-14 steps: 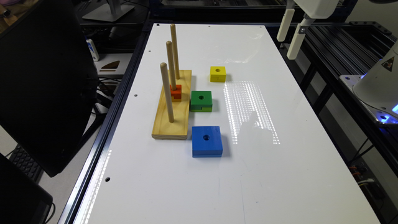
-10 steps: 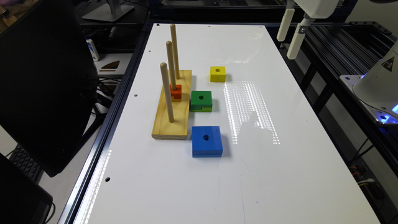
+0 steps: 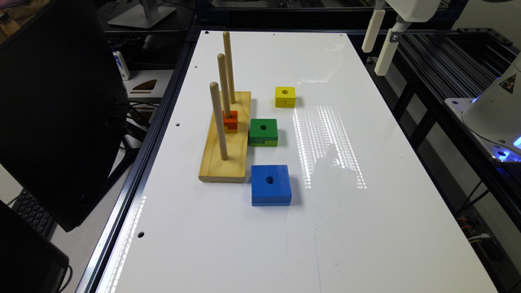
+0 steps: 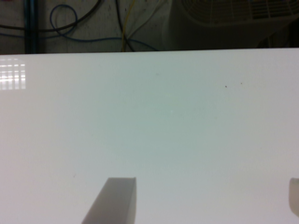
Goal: Pick up yellow block.
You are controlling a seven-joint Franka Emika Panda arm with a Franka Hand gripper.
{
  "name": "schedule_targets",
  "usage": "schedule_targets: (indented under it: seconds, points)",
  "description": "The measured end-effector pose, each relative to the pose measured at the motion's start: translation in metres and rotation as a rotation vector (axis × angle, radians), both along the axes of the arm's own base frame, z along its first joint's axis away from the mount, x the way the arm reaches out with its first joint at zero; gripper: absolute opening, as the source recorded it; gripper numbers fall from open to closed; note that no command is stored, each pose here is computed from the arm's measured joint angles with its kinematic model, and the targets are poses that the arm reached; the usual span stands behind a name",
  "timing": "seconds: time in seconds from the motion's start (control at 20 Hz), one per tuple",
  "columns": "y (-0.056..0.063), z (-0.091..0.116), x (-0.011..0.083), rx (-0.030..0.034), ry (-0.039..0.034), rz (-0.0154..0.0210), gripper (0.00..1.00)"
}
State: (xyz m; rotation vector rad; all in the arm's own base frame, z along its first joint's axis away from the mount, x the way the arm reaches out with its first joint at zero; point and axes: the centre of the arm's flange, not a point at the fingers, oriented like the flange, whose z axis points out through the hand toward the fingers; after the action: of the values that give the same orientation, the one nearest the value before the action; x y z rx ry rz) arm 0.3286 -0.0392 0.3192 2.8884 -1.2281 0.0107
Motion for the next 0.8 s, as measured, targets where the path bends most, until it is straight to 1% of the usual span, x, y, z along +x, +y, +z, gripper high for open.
schedule_targets:
  seconds: [0.2, 0.35, 0.4, 0.5, 0.6, 0.7, 0.8]
  points:
    - [-0.003, 0.000, -0.0001, -0.0002, -0.0010, -0.0019, 1.00]
    - [-0.003, 0.001, 0.0001, -0.0002, -0.0014, -0.0021, 1.00]
    - [-0.003, 0.001, 0.0004, -0.0004, -0.0027, -0.0023, 1.00]
    - [-0.005, 0.004, 0.0030, -0.0023, -0.0116, -0.0034, 1.00]
    - [-0.008, 0.008, 0.0055, -0.0035, -0.0192, -0.0026, 1.00]
    - [-0.011, 0.010, 0.0067, -0.0043, -0.0232, -0.0021, 1.00]
    - [-0.011, 0.010, 0.0075, -0.0047, -0.0255, -0.0022, 1.00]
